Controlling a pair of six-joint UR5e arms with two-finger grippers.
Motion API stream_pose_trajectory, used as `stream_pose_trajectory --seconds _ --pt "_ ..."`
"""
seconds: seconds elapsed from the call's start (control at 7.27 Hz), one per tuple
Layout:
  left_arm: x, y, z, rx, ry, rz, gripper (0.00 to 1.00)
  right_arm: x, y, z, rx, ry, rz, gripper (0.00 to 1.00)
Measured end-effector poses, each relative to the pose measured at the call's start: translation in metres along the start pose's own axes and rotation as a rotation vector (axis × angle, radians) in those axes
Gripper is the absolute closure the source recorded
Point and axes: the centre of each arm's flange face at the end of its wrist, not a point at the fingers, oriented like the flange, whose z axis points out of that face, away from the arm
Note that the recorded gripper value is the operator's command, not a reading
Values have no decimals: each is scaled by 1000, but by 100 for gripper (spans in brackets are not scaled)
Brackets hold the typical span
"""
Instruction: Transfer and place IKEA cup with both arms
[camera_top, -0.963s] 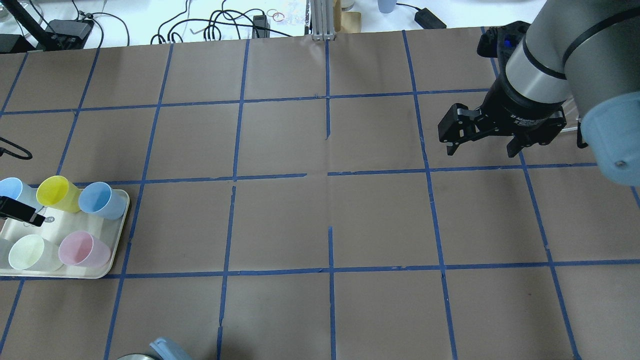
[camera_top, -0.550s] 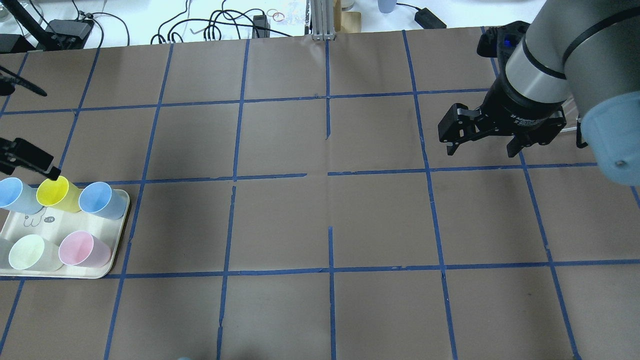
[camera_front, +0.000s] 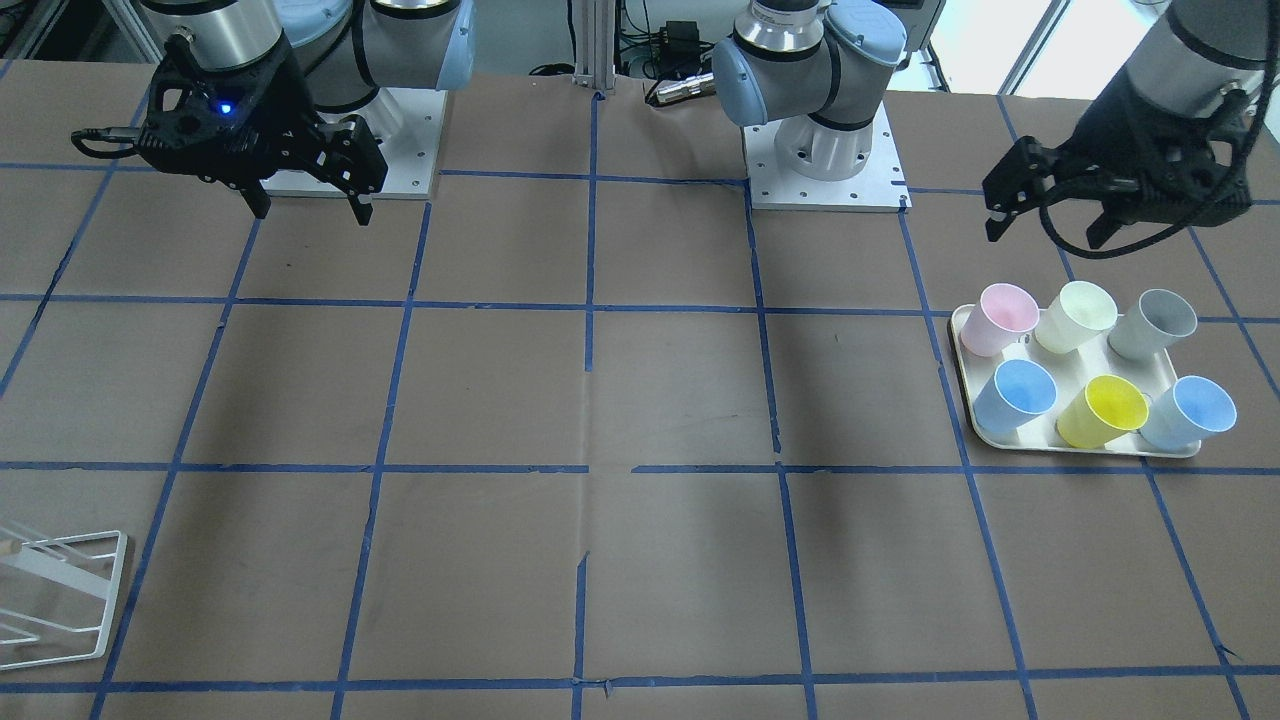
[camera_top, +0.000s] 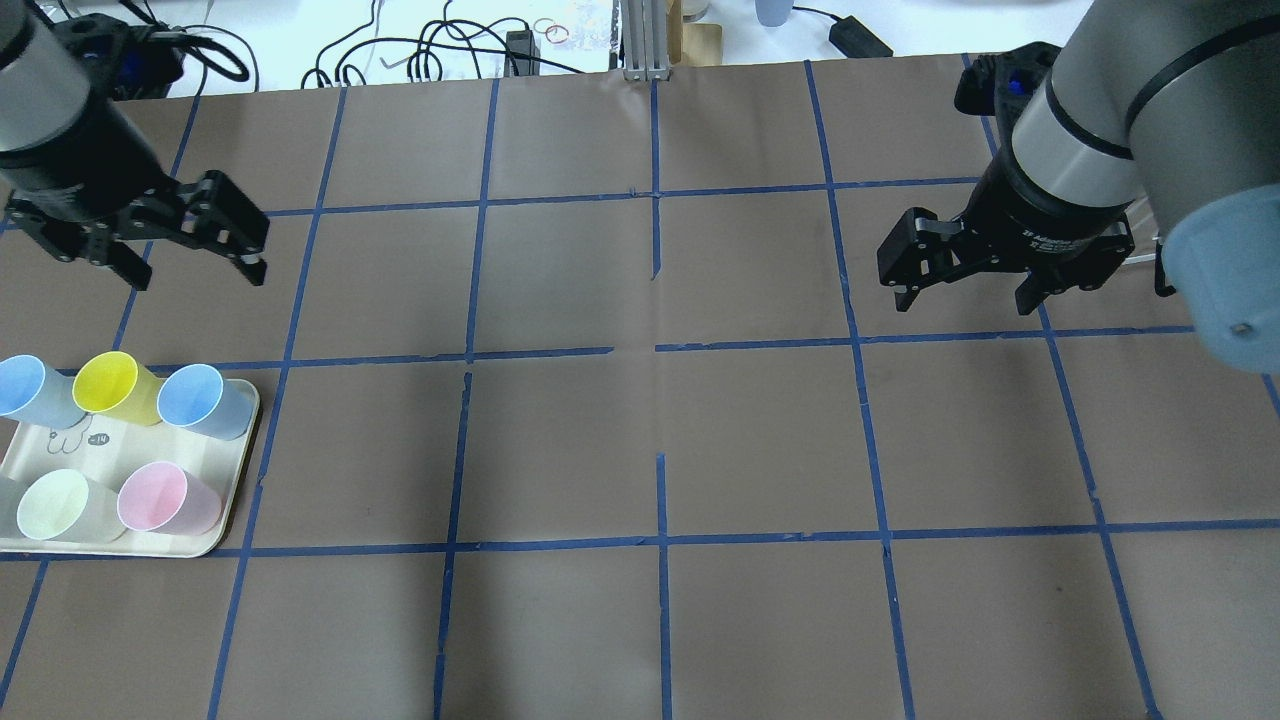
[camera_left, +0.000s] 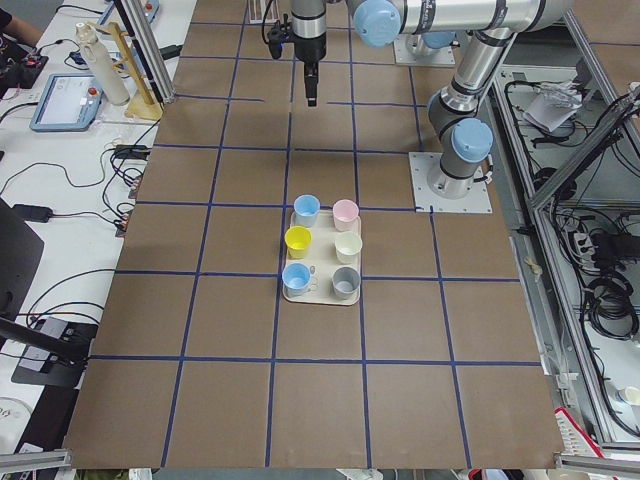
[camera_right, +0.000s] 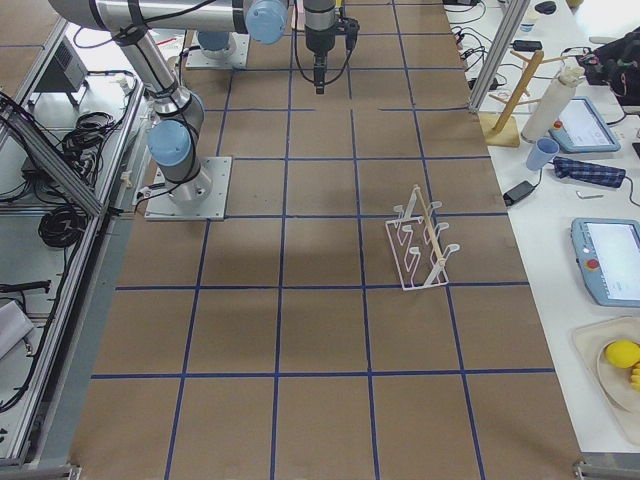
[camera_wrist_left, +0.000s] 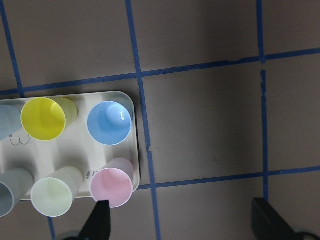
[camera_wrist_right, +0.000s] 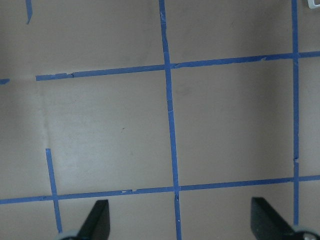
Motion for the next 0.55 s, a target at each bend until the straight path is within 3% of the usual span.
stream_pose_trajectory --seconds 0.28,0.55 --pt "60 20 -4 8 -3 -9 0 0 0 0 0 1 0 0" --pt "71 28 -4 10 4 3 0 1 0 0 0 2 1 0"
